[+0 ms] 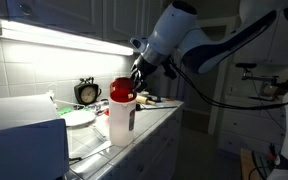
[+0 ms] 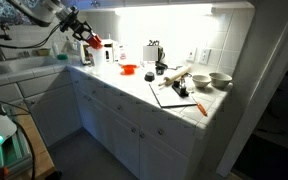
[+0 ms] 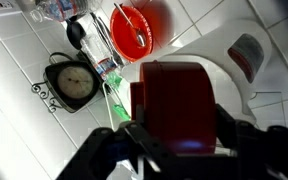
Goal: Put the red lid on the jar
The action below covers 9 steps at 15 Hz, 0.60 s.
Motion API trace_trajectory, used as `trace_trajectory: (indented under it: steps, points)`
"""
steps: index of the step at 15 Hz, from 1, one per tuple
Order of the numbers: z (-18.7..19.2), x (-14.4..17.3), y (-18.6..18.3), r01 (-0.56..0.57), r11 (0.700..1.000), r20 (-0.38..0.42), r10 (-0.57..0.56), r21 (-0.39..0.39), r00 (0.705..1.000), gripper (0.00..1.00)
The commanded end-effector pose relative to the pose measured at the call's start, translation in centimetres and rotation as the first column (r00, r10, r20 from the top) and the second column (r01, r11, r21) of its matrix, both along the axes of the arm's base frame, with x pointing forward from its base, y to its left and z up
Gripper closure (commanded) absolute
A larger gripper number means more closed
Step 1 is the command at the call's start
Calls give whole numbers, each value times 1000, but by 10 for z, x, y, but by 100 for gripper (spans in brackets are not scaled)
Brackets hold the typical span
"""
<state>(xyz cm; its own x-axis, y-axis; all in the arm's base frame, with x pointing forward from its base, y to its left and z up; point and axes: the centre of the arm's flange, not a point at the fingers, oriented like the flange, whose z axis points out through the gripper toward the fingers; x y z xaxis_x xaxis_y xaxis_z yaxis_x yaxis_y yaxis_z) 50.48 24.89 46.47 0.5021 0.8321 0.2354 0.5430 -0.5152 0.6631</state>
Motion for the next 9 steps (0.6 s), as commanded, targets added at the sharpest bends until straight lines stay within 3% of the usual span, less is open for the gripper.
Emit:
trace_trajectory:
  steps: [1, 9]
  points:
    - [-5, -10, 3, -2, 999, 27, 3, -33, 1000, 59]
    - [-12, -10, 5, -9, 998, 69, 13, -69, 998, 59]
